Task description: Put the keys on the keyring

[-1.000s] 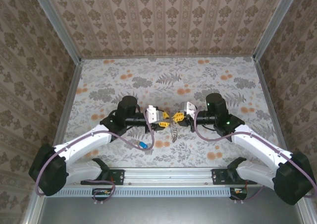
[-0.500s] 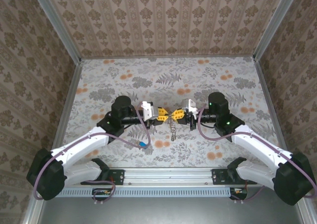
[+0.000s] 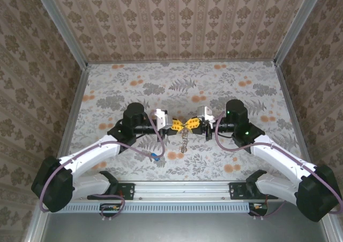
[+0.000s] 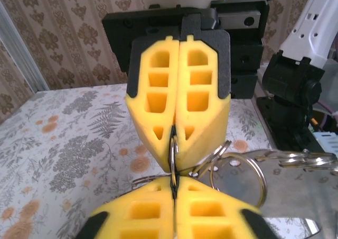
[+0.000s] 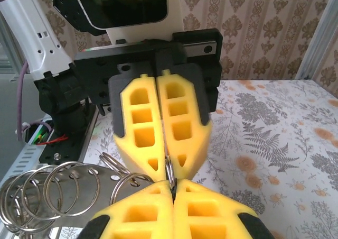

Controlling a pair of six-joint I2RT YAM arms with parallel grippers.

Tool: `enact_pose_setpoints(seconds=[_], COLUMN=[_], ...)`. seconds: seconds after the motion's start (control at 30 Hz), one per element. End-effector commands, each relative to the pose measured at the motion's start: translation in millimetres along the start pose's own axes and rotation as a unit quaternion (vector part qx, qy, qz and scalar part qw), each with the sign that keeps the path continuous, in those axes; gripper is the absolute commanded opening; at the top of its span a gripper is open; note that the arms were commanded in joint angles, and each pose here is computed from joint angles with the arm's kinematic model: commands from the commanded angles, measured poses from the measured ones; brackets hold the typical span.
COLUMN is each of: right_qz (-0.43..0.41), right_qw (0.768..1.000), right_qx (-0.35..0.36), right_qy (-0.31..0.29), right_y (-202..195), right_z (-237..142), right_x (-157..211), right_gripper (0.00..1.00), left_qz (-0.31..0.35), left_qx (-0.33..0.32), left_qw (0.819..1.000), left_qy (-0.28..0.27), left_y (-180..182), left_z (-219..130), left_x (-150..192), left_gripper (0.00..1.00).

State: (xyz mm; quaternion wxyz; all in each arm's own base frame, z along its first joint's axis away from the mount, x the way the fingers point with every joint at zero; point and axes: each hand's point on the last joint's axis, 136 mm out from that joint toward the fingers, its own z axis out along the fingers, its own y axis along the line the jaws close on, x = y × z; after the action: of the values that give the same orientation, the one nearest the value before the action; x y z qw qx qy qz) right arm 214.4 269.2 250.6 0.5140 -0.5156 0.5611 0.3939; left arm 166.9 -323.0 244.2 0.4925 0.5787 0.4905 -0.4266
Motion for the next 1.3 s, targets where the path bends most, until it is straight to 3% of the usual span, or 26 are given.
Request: enact_pose_setpoints(seconds=[0.0, 0.07, 0.13, 0.27, 0.33, 0.57, 0.73, 1.27], right_qz=[-0.019, -0.022, -0.029, -0.046, -0.052, -0.063, -0.078, -0.101], right_qw=[1.000, 1.000, 0.999, 0.995, 0.994, 0.991, 0.990, 0.982], right_qx=[-0.018, -0.014, -0.006, -0.008, -0.009, -0.005, 0.005, -0.008], right_qy=[-0.014, 0.008, 0.033, 0.083, 0.096, 0.119, 0.121, 0.157], right_y=[9.4, 9.9, 9.6, 13.4, 13.6, 8.0, 3.4, 10.8], right_z=[-2.2, -3.5, -6.4, -12.9, -14.9, -16.1, -16.5, -3.7], right_x=[-10.0, -1.8, 7.4, 20.7, 21.3, 19.5, 12.9, 21.9], right_gripper=[0.00, 0.00, 0.10, 0.17, 0.27, 0.33, 0.32, 0.26], left_qz=[0.020, 0.027, 0.031, 0.033, 0.033, 0.032, 0.035, 0.023], left_qx=[0.017, 0.007, -0.009, -0.023, -0.020, 0.000, 0.013, 0.024], left_qw=[0.999, 0.999, 0.999, 0.999, 0.999, 0.998, 0.996, 0.996], left_qy=[-0.021, -0.016, -0.004, 0.014, 0.025, 0.061, 0.082, 0.080], left_y=[-2.3, -1.4, 1.8, 3.0, 1.6, -4.0, -8.0, -8.5], left_z=[-1.0, -3.4, -6.4, -11.5, -12.3, -6.4, 0.0, 5.2], left_x=[-19.8, -19.6, -17.7, -15.9, -14.1, -3.1, 2.5, 1.6], left_gripper=[0.00, 0.00, 0.00, 0.00, 0.00, 0.00, 0.00, 0.00])
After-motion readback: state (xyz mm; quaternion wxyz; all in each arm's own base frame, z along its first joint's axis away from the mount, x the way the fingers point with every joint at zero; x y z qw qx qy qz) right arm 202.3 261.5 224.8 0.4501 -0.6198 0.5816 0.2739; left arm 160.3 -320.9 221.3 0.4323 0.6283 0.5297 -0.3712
